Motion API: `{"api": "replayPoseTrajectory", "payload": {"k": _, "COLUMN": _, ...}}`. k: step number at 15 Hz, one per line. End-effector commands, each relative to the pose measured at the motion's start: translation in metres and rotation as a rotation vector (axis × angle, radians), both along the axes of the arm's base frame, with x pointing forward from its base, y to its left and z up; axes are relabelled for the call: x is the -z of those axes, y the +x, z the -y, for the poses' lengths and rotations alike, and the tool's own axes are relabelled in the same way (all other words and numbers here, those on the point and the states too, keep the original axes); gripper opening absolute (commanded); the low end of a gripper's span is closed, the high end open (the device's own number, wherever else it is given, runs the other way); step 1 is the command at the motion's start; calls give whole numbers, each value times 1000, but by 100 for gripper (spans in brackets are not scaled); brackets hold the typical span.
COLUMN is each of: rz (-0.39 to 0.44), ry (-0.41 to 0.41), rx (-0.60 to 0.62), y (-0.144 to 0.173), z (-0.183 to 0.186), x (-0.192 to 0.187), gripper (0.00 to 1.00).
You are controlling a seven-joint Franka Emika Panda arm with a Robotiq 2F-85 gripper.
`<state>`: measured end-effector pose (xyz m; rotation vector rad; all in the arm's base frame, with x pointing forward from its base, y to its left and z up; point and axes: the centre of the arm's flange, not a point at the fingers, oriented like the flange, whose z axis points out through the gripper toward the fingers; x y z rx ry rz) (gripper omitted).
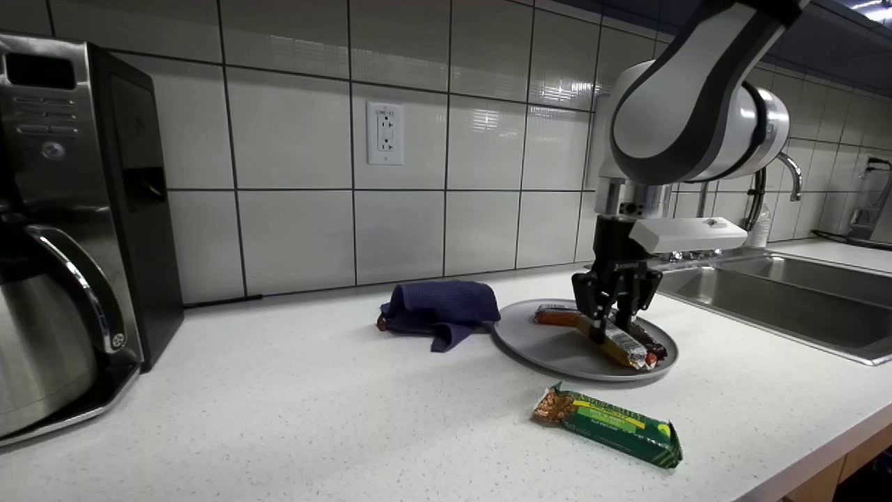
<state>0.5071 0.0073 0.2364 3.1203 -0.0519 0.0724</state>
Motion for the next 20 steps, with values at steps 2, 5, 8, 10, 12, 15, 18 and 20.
{"api": "replayPoseTrajectory", "payload": {"k": 2, "rz": 15, "ry": 8, "rx": -5, "y": 7, "z": -2, "x": -8, "gripper": 81}}
{"api": "replayPoseTrajectory", "payload": {"k": 5, "rz": 25, "ry": 23, "rx": -29, "y": 3, "z": -2, "x": -21, "gripper": 99}}
{"api": "replayPoseTrajectory", "payload": {"k": 8, "rz": 45, "ry": 46, "rx": -80, "y": -6, "z": -8, "x": -37, "gripper": 100}}
{"api": "replayPoseTrajectory", "payload": {"k": 10, "rz": 59, "ry": 66, "rx": -129, "y": -12, "z": -13, "x": -49, "gripper": 100}}
{"api": "replayPoseTrajectory", "payload": {"k": 12, "rz": 72, "ry": 88, "rx": -184, "y": -21, "z": -19, "x": -60, "gripper": 100}}
{"api": "replayPoseTrajectory", "payload": {"k": 15, "rz": 83, "ry": 113, "rx": -272, "y": -40, "z": -23, "x": -73, "gripper": 100}}
{"api": "replayPoseTrajectory", "payload": {"k": 18, "rz": 86, "ry": 132, "rx": -362, "y": -62, "z": -25, "x": -82, "gripper": 100}}
{"api": "replayPoseTrajectory", "payload": {"k": 20, "rz": 79, "ry": 136, "rx": -421, "y": -78, "z": -26, "x": -85, "gripper": 100}}
